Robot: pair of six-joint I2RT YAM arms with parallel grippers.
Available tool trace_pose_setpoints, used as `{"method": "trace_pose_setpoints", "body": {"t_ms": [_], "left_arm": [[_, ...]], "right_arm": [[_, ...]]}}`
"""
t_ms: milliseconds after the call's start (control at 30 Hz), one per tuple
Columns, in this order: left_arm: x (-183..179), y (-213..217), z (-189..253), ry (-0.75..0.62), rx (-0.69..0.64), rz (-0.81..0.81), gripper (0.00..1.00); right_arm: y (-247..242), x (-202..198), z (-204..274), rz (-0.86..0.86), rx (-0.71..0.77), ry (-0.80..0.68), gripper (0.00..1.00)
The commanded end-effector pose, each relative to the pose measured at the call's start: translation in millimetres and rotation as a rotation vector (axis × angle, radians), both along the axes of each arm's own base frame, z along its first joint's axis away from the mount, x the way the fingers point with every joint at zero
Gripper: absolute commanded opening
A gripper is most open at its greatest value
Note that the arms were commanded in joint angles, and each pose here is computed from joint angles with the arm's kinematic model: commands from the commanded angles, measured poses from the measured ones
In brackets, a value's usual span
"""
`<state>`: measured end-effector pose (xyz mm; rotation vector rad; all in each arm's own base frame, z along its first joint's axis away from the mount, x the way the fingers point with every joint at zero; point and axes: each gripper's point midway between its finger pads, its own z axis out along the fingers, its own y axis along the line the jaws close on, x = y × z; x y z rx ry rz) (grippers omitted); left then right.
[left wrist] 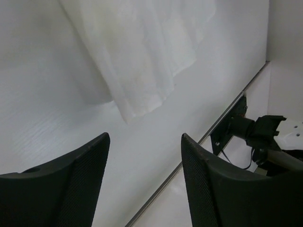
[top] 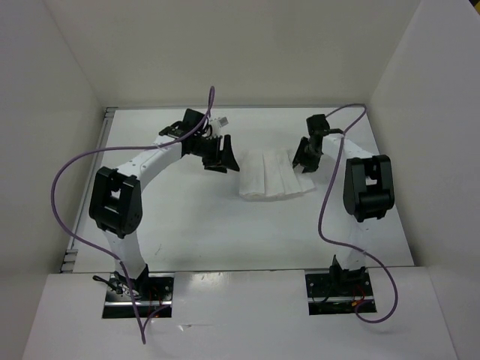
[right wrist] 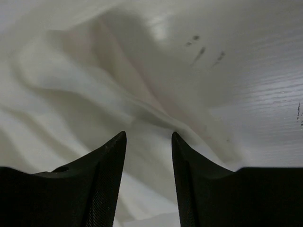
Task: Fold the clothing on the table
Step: Fold the skirt
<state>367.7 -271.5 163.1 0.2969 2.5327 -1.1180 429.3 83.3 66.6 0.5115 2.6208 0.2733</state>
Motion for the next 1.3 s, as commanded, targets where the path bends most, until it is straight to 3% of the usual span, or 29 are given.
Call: {"method": "trace_pose_setpoints", "body": {"t_ms": [0, 100, 233, 267, 367, 500, 700, 933, 1267], "left_arm": [[-12.1, 11.2, 1.7, -0.028, 0.013, 0.013, 0.70], [-20.1, 30.6, -15.7, -0.038, 0.088, 0.111, 0.76], [-39.7, 44.7, -17.4, -0.044, 0.078, 0.215, 0.79], [-48.3, 46.6, -28.0, -0.010, 0.066, 0.243, 0.79], [-60.1, 49.0, -21.4, -0.004, 0.027, 0.282, 0.80], [-59.3, 61.2, -2.6, -0.068, 0.029, 0.367, 0.83], [-56.8, 61.9, 4.0, -0.093, 0.015, 0.384, 0.86], [-48.8, 60.7, 6.2, -0.111, 0.018, 0.386, 0.86], [-39.5, 52.1, 8.0, -0.127, -0.009, 0.357, 0.86]], "right_arm": [[-15.6, -1.0, -9.3, -0.044, 0.015, 0.020, 0.48], [-17.3, -6.2, 26.4, -0.056, 0.017, -0.036, 0.48], [-21.3, -35.8, 85.5, -0.119, 0.028, -0.149, 0.48], [-21.3, -47.3, 117.3, -0.146, 0.061, -0.230, 0.48], [-16.5, -83.4, 131.3, -0.174, 0.120, -0.274, 0.53], [-13.6, -132.7, 186.1, -0.250, 0.275, -0.482, 0.55], [-19.1, -180.9, 193.1, -0.349, 0.408, -0.625, 0.59], [-16.6, -213.8, 172.1, -0.421, 0.562, -0.676, 0.61], [-22.4, -216.0, 183.7, -0.422, 0.543, -0.729, 0.62]]}}
